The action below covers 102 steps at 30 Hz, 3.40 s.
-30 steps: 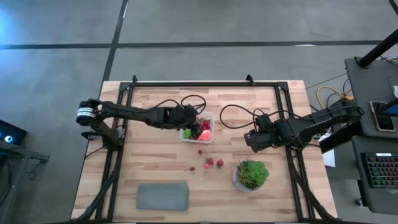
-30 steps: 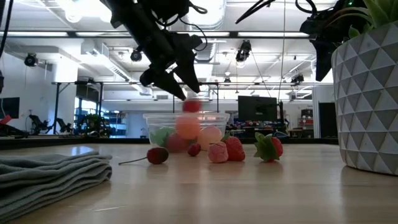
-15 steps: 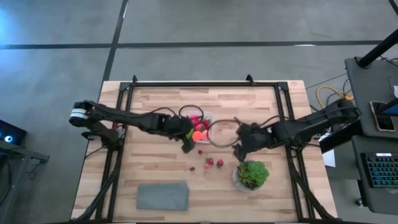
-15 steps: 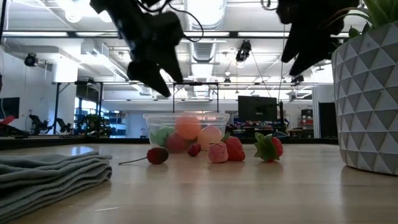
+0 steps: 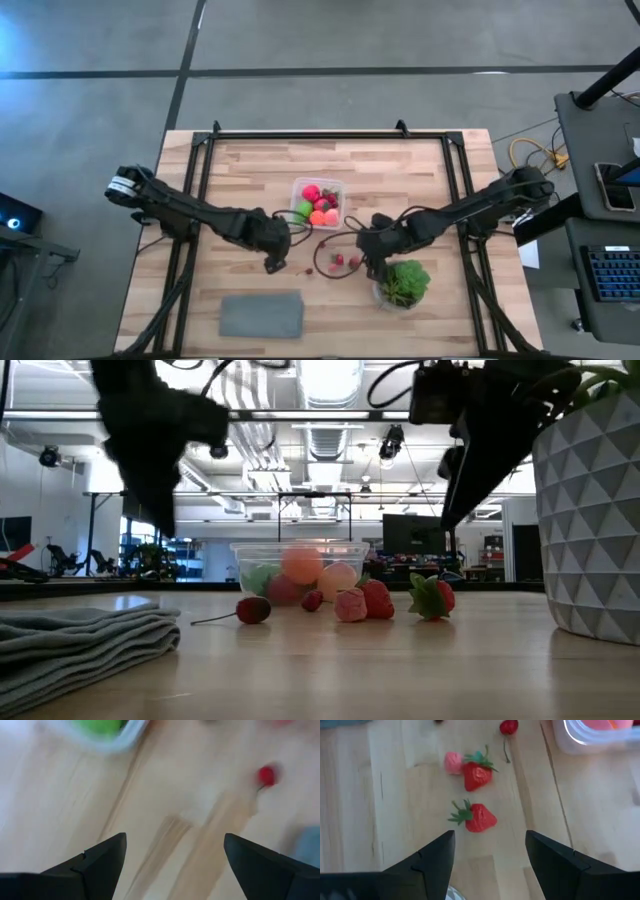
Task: Pick and placing Produce into tupperware
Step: Put the red strawberry into the transparent bin
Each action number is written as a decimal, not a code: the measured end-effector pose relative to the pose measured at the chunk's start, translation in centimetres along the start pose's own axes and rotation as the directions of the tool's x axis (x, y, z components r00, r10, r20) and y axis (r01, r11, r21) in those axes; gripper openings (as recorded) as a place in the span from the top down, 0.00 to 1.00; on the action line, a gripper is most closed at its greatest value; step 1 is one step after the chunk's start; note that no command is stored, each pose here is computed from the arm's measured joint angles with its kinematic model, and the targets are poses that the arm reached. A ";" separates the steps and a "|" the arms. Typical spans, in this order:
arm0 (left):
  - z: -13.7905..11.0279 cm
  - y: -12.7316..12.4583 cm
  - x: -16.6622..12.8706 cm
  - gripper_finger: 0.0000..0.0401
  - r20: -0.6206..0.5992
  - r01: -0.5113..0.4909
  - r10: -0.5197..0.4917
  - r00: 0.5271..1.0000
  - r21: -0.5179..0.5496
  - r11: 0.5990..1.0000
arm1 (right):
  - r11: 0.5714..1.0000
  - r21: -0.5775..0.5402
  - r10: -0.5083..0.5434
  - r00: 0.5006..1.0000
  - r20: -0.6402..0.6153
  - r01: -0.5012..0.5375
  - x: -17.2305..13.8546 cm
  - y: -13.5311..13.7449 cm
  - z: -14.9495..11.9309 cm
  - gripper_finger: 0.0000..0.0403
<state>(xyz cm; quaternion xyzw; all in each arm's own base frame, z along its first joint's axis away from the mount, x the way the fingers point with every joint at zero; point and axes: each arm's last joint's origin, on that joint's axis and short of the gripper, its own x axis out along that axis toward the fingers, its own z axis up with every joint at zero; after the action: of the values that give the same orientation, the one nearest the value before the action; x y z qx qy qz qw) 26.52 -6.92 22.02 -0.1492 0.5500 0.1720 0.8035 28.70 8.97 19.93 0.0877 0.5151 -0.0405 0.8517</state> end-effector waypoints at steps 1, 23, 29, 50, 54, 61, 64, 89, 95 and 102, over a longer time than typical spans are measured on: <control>-0.5 0.1 0.3 0.20 -0.013 -0.018 0.018 1.000 0.006 1.000 | 1.000 -0.023 0.001 1.000 0.001 -0.001 0.0 0.1 0.3 0.42; -7.5 4.6 5.2 0.20 -0.084 -0.087 0.087 0.993 0.009 0.996 | 0.974 0.223 0.084 0.874 -0.478 0.029 4.6 -1.2 9.6 0.42; -9.1 6.3 4.3 0.20 -0.054 -0.060 0.059 0.997 -0.026 0.998 | 0.995 0.087 0.009 0.861 -0.509 0.041 6.5 1.3 8.5 0.42; -11.3 8.4 3.6 0.20 0.027 0.013 -0.010 1.000 -0.108 0.994 | 0.992 0.030 -0.092 0.875 -0.476 0.120 8.5 2.1 5.8 0.42; -11.3 8.3 3.9 0.20 0.020 0.006 -0.004 1.000 -0.106 0.994 | 0.993 0.031 -0.088 0.879 -0.469 0.115 8.6 2.1 5.8 0.44; -11.1 8.1 4.2 0.20 0.016 0.002 0.000 1.000 -0.105 0.995 | 0.993 0.034 -0.084 0.882 -0.463 0.113 8.6 2.0 5.9 0.55; -11.1 8.1 4.2 0.20 0.016 0.001 0.001 1.000 -0.104 0.995 | 0.993 0.034 -0.084 0.882 -0.464 0.113 8.6 2.0 5.9 0.60; -10.8 7.8 4.2 0.20 0.054 0.043 -0.037 0.998 -0.116 0.992 | 0.993 0.034 -0.089 0.906 -0.413 0.113 6.9 2.1 6.7 0.62; -10.6 7.6 4.1 0.20 0.072 0.062 -0.054 0.996 -0.120 0.991 | 0.993 -0.003 -0.110 0.910 -0.399 0.119 6.9 2.1 6.8 0.62; -10.5 7.5 4.1 0.20 0.084 0.074 -0.064 0.994 -0.122 0.990 | 0.996 -0.053 -0.087 0.909 -0.409 0.071 7.6 2.2 6.7 0.48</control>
<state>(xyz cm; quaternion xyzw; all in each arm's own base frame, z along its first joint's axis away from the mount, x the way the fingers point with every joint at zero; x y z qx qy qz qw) 15.88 -4.18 14.14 -0.2113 0.5002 0.1841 0.8193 38.38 10.00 16.50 0.0575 0.6862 -0.0459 0.7237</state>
